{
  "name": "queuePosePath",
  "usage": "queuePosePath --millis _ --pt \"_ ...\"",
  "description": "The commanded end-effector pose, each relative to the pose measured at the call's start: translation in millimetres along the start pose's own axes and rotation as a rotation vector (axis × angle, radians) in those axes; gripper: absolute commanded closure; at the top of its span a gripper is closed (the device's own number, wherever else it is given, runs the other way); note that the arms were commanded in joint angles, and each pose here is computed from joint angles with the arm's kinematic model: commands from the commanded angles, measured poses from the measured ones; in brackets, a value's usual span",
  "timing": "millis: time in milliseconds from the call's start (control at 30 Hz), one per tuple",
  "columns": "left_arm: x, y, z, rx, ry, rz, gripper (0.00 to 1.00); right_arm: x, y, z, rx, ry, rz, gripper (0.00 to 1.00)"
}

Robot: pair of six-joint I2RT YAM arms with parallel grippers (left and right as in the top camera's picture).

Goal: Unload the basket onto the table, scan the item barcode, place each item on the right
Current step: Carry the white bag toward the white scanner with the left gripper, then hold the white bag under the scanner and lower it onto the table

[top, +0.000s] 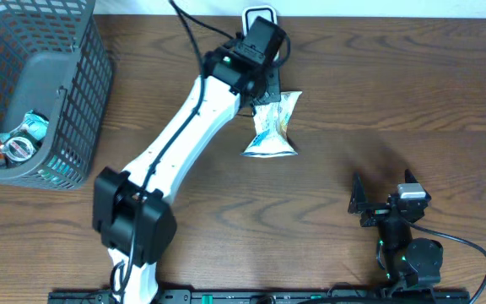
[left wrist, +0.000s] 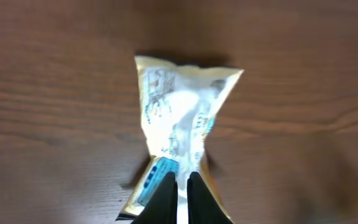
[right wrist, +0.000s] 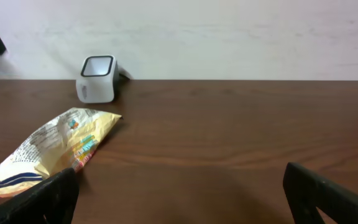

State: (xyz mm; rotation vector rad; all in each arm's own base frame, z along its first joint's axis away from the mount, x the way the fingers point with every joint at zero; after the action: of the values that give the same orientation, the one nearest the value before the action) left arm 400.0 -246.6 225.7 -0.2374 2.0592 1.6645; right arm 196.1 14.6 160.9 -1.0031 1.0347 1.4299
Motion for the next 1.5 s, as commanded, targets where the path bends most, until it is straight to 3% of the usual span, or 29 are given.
queuePosePath --millis 0,600,767,1067,1467 --pt "6.5 -17.9 -4.5 -0.02 -0.032 0.033 0.92 0.3 0.2 -1.0 0.005 -0.011 -0.002 0.01" --pt "78.9 -154.5 -17.5 -0.079 -0.139 0.299 0.92 0.3 0.2 -1.0 0.005 -0.01 -0.002 0.01" --pt "66.4 -136.3 -21.5 -0.056 -0.233 0.272 0.92 0.3 0.2 -1.0 0.005 -0.01 -0.002 0.01" --pt "17.3 -60.6 -38.4 0.011 -0.212 0.053 0.92 0.3 0.2 -1.0 0.005 -0.01 -0.002 0.01" --pt "46.9 -109.5 -54.7 0.01 -0.217 0.128 0.92 0.4 0.2 -1.0 0.005 -0.01 -0.002 0.01"
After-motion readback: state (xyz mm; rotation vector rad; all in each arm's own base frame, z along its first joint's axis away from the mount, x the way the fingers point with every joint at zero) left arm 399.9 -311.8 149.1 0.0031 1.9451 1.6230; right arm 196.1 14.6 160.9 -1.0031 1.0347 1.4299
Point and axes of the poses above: each gripper's point midway between its finger pads, its own y axis back along the fingers, its own z axis along the line the jaws close on, x = y × z, the point moved 5 cm from there along y, back along the fingers, and after that the axes turned 14 degrees about -y, right-handed, at the moved point
